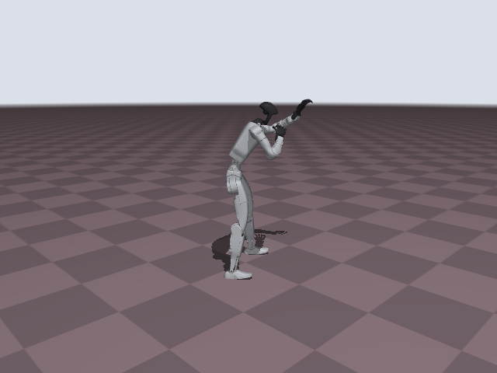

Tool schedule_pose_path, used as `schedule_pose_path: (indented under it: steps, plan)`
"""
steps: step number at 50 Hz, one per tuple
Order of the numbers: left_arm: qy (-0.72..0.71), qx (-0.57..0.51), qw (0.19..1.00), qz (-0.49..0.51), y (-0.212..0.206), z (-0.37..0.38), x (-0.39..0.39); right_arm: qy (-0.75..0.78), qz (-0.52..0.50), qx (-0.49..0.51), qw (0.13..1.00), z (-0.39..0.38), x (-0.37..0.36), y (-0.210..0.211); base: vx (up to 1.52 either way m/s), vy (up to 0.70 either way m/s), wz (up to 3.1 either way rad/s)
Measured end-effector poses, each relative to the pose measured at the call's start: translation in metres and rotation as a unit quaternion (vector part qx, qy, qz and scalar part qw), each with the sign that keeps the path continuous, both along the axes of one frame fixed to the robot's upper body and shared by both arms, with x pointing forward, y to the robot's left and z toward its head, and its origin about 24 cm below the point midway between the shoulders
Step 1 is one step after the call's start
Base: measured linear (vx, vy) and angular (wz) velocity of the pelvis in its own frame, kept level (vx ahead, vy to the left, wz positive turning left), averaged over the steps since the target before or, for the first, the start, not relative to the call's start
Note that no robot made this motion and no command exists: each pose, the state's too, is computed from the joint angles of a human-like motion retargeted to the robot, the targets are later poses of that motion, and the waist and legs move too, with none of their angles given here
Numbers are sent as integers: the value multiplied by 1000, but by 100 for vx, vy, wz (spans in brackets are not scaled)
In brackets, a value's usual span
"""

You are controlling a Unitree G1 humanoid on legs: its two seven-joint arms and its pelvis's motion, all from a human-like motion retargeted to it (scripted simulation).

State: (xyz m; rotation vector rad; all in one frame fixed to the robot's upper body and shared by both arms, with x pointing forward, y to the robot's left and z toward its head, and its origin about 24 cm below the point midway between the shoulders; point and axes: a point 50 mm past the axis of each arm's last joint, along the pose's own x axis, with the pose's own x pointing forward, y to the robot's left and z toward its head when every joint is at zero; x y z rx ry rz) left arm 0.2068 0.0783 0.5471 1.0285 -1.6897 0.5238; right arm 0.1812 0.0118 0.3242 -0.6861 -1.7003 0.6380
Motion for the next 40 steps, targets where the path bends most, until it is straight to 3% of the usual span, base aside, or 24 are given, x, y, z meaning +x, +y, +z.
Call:
schedule_pose_path:
  steps: [5,10,13,16,20,25,33,40]
  plan:
    - [16,-49,993,111,33,24,-4,-36,-28,25,999,16,-1,-8,16,24,-28]
    - [114,-31,986,116,50,20,-12,-23,-24,-67,997,17,-6,1,12,19,-49]
    - [210,37,977,-24,33,-6,-6,-15,-15,-122,992,10,-11,13,9,13,-29]
    - [281,113,916,-264,8,-45,-5,-8,0,-158,987,-5,-14,26,6,9,6]
    - [233,107,844,-471,1,-81,-15,1,34,-185,982,-27,-20,38,1,4,43]
    - [74,1,901,-426,13,-107,-19,1,58,-194,979,-41,-26,37,-4,3,50]
    - [80,87,937,-329,7,-153,-25,54,85,-223,970,-65,-27,27,-8,4,-22]
    - [36,36,940,-337,20,-163,-39,27,66,-212,975,-70,-29,20,-11,4,-109]
